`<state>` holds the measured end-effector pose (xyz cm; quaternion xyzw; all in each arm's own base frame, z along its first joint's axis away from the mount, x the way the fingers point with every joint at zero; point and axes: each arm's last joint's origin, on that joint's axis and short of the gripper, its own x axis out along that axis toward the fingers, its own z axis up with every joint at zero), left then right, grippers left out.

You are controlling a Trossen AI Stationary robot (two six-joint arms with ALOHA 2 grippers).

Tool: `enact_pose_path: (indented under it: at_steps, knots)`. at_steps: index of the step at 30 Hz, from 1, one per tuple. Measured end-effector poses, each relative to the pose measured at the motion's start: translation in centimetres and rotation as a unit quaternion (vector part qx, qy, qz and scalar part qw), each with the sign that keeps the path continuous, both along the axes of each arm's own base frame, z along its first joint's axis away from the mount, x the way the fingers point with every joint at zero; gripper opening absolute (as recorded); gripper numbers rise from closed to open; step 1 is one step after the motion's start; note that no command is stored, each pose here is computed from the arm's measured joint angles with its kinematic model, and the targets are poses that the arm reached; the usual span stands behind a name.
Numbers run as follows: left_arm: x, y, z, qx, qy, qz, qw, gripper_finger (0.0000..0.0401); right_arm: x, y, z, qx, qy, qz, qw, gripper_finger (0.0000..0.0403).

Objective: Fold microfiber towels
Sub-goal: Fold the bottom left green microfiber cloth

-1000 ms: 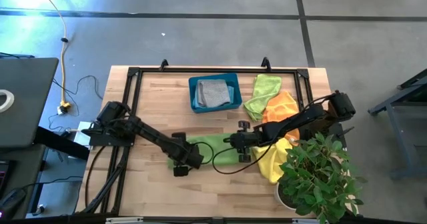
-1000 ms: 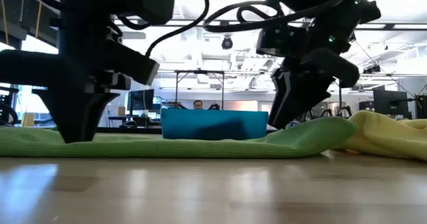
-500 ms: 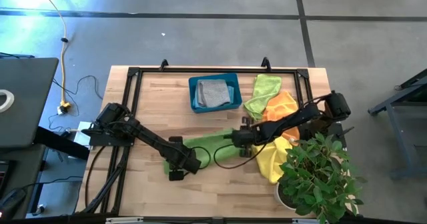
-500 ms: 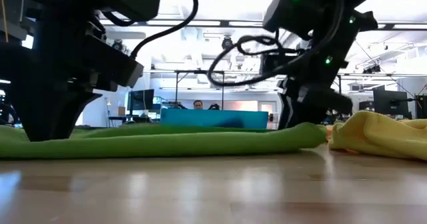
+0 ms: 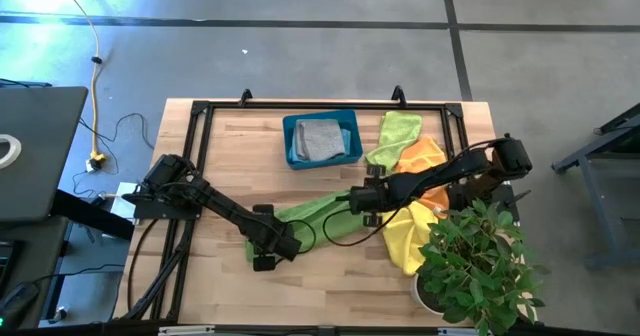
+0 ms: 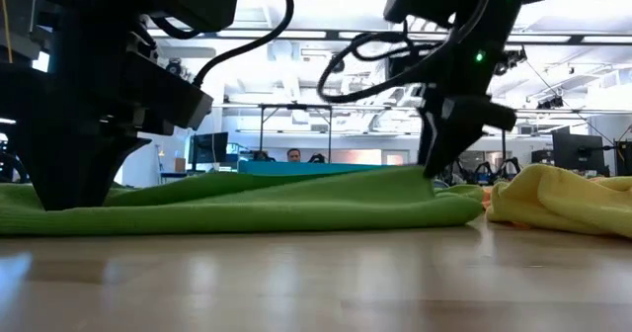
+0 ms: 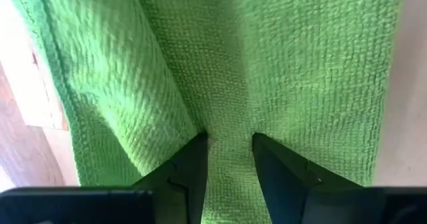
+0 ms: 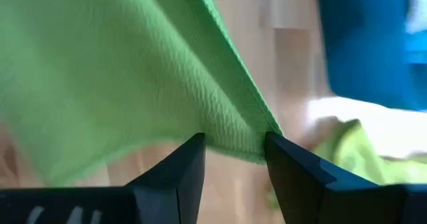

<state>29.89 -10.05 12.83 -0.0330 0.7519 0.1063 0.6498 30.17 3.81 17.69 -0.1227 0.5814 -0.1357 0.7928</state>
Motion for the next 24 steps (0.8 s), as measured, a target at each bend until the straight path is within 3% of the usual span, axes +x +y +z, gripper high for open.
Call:
enact_pose_path:
  at_steps: [4, 7, 13, 18, 24]
  knots:
    - [0.0, 0.0, 0.0, 0.000, 0.000, -0.004, 1.000, 0.0115, -0.7, -0.4, 1.3, -0.046, 0.015, -0.011, 0.999, 0.0149]
    - [0.0, 0.0, 0.0, 0.000, 0.000, -0.004, 1.000, 0.0115, -1.1, -0.7, 1.7, -0.050, 0.020, -0.018, 0.998, 0.0149]
    - [0.3, -0.1, 0.3, 0.000, -0.003, -0.004, 1.000, 0.0115, -0.5, 0.0, 1.8, 0.033, -0.020, -0.025, 0.999, 0.0149]
    - [0.9, -0.3, 0.9, -0.004, -0.014, -0.001, 1.000, 0.0115, 1.0, 1.5, 1.9, 0.125, -0.108, -0.009, 0.986, 0.0149]
    - [1.4, -0.5, 1.4, -0.007, -0.024, 0.004, 1.000, 0.0115, 1.3, 2.5, -0.1, 0.133, -0.129, -0.002, 0.983, 0.0149]
